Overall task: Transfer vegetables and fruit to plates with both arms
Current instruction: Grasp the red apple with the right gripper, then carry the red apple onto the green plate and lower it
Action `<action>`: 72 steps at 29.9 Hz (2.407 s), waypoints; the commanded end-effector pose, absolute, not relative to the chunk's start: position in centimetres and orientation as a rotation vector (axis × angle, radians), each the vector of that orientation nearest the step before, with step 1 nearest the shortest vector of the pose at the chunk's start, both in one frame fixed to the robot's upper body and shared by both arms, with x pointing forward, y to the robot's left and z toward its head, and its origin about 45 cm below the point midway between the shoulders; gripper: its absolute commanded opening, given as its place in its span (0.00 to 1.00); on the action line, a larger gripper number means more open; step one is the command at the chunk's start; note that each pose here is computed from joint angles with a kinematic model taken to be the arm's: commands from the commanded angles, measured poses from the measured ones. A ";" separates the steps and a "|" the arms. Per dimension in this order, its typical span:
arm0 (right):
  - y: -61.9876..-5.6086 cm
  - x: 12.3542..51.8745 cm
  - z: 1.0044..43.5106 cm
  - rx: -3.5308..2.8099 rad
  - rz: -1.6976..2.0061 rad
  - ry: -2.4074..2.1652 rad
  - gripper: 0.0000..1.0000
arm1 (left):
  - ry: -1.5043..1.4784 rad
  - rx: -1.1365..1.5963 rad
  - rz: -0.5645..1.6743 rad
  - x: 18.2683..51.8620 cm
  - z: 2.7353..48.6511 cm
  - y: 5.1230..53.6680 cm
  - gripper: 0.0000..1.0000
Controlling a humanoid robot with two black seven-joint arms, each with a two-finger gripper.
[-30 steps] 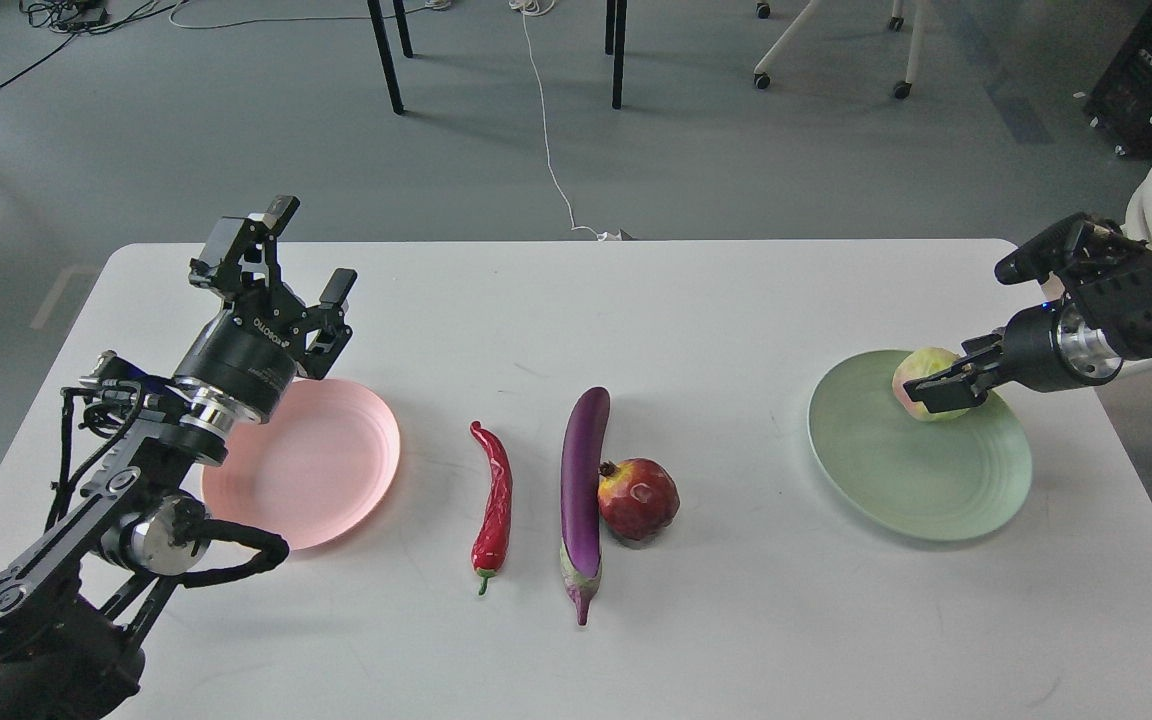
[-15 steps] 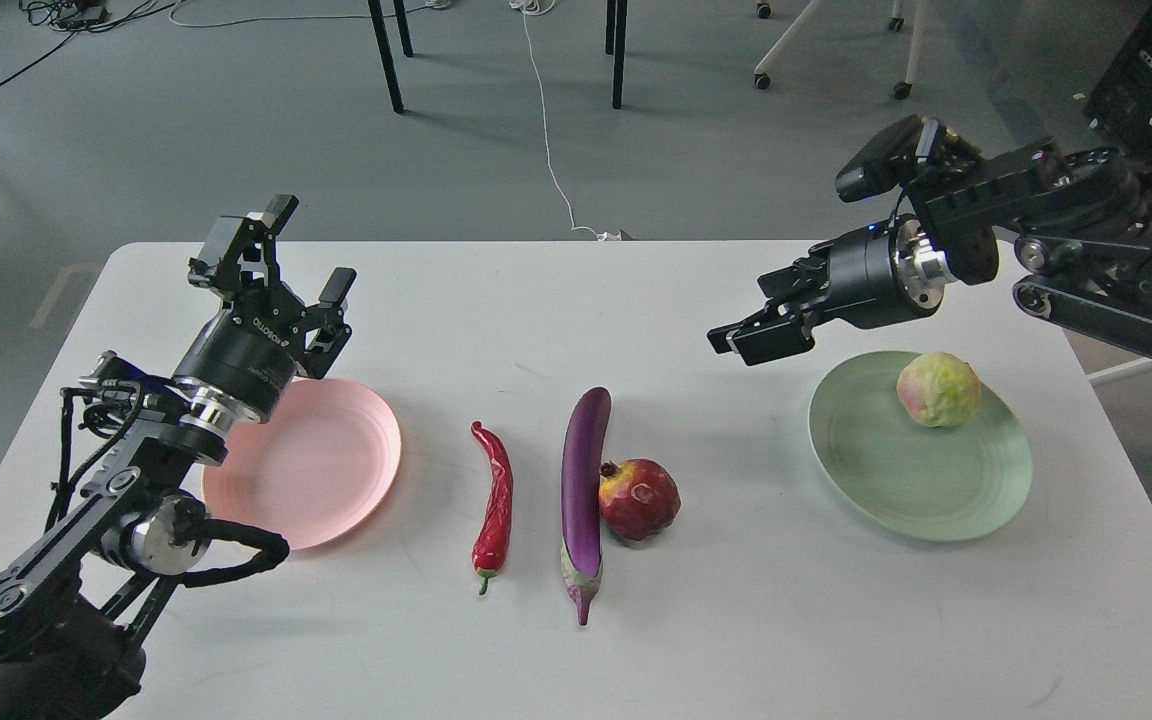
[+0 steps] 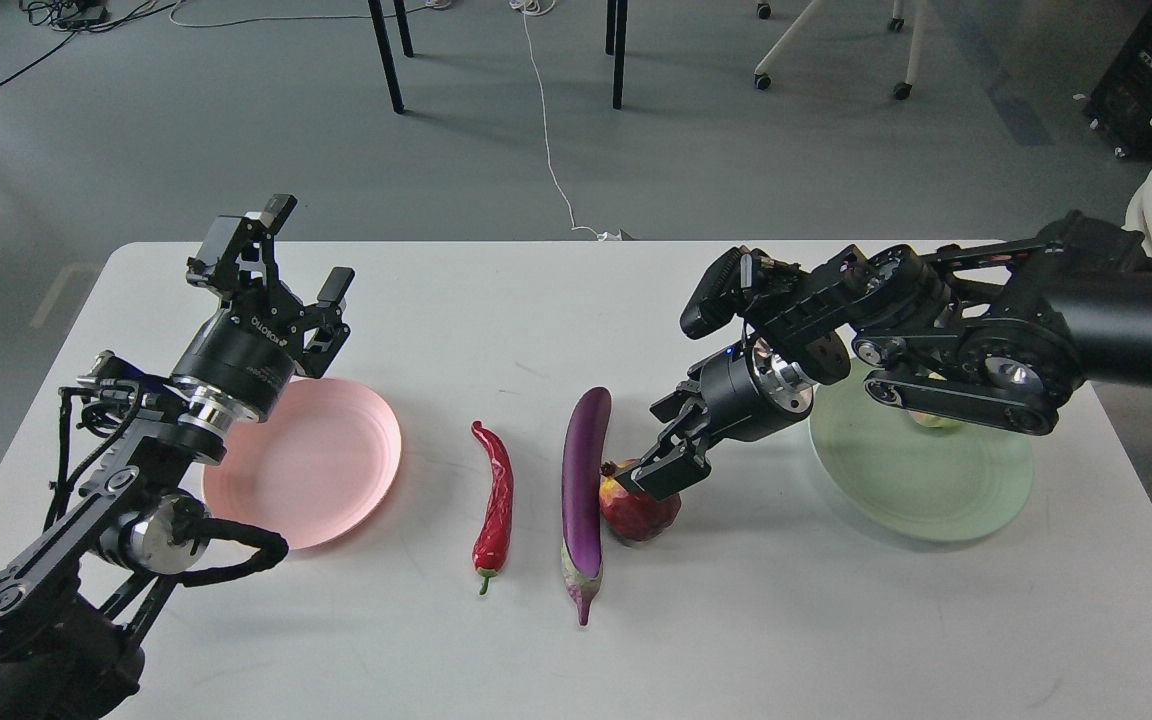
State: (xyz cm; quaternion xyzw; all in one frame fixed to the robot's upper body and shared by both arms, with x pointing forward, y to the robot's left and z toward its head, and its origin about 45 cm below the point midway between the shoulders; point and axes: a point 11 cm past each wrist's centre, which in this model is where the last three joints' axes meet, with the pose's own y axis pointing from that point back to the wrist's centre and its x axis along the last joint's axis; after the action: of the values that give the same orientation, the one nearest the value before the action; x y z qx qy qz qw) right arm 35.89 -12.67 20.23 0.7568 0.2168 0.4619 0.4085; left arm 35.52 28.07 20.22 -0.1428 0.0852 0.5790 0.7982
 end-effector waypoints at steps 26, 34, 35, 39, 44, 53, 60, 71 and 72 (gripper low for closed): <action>-12.9 34.8 16.3 1.892 1.090 0.601 0.59 | 0.179 -0.301 1.246 35.5 20.2 28.3 0.99; -13.7 35.6 17.3 1.880 1.103 0.567 0.47 | 0.170 -0.292 1.250 35.5 20.3 28.8 0.99; -14.2 35.7 17.5 1.882 1.099 0.554 0.47 | 0.170 -0.292 1.250 35.5 20.3 28.8 0.99; -16.5 36.2 19.4 1.878 1.097 0.506 0.47 | 0.170 -0.292 1.250 35.5 20.3 28.8 0.99; -21.4 36.7 22.1 1.857 1.070 0.401 0.48 | 0.171 -0.292 1.249 35.5 20.3 28.7 0.99; -32.3 34.9 23.6 1.705 1.006 0.320 0.49 | 0.178 -0.292 1.241 35.4 20.1 28.3 0.99; -36.5 32.7 21.7 1.682 0.907 0.306 0.51 | 0.181 -0.288 1.236 35.4 20.0 28.2 0.99; -37.4 33.1 20.0 1.662 0.884 0.298 0.63 | 0.180 -0.286 1.237 35.3 20.0 28.2 0.99; -37.4 33.1 20.0 1.663 0.883 0.299 0.68 | 0.181 -0.284 1.237 35.3 20.0 28.2 0.99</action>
State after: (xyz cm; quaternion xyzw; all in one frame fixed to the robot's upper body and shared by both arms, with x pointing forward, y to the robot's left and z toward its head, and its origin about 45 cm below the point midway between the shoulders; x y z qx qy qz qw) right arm 33.12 -37.72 20.33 0.7101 0.1248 0.3760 0.5820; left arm 35.35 28.15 19.97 -0.1335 0.0848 0.5770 0.8013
